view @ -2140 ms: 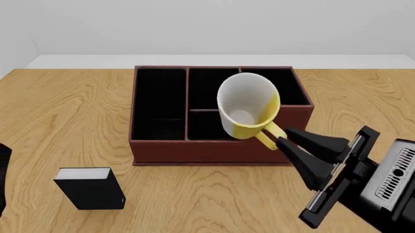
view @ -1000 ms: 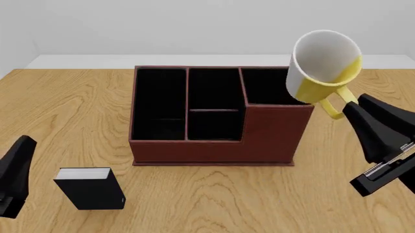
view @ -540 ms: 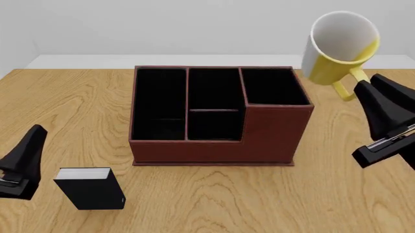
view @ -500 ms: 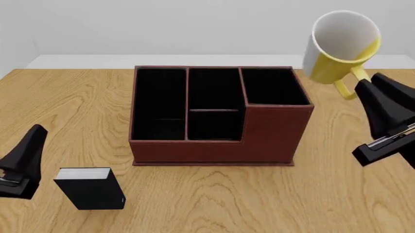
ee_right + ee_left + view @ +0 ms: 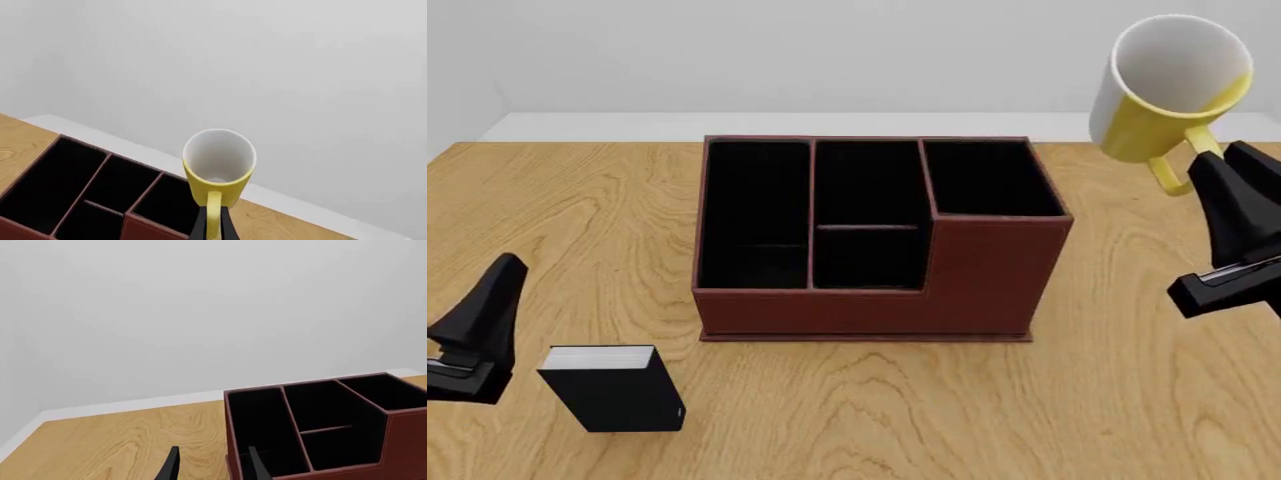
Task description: Pick up the yellow and white mug and place it to the right of the caddy.
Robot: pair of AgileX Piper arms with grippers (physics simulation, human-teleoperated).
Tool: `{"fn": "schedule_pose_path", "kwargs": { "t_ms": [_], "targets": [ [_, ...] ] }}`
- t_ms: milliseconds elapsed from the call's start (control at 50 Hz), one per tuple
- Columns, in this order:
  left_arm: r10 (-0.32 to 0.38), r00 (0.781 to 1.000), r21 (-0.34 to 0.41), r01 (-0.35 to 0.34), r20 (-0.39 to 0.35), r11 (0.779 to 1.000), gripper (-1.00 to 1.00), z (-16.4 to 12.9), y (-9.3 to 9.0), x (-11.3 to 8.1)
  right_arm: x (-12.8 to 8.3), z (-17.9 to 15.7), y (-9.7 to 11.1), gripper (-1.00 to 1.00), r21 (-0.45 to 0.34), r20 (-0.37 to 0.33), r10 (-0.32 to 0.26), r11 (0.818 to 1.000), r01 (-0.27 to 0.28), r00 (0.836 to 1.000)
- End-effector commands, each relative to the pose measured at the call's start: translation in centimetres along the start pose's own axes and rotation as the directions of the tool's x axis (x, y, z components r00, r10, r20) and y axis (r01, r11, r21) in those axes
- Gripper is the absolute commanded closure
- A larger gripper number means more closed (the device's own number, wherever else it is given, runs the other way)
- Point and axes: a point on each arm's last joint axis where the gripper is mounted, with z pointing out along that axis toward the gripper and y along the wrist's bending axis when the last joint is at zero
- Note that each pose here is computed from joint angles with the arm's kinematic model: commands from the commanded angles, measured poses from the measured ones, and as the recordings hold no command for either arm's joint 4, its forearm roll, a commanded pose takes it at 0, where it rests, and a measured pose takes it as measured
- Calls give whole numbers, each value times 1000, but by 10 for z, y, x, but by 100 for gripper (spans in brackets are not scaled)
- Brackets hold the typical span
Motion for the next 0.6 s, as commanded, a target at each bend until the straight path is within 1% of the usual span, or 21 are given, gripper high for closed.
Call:
{"fn": "schedule_pose_path", "kwargs": {
  "t_ms": [20, 220, 360, 460, 600],
  "targets": [
    [8, 1000, 1, -8, 0, 1000, -100, 1, 0, -1, 2, -1, -6, 100, 54, -3, 1, 999, -1, 1000],
    [13, 1000, 2, -13, -1, 1000, -100, 0, 0, 0, 7, 0, -12, 100, 109, -13, 6, 994, -4, 1000],
    [15, 1000, -3, -15, 1, 1000, -100, -1, 0, -1, 14, 4, -12, 100, 119, -17, 6, 993, -4, 1000],
    [17, 1000, -5, -17, 0, 1000, -100, -2, 0, -1, 22, 7, -11, 100, 121, -21, 14, 993, -11, 1000],
    [19, 1000, -8, -19, 0, 1000, -100, -3, 1, -2, 40, 13, -8, 100, 128, -37, 35, 991, -30, 999]
  ]
}}
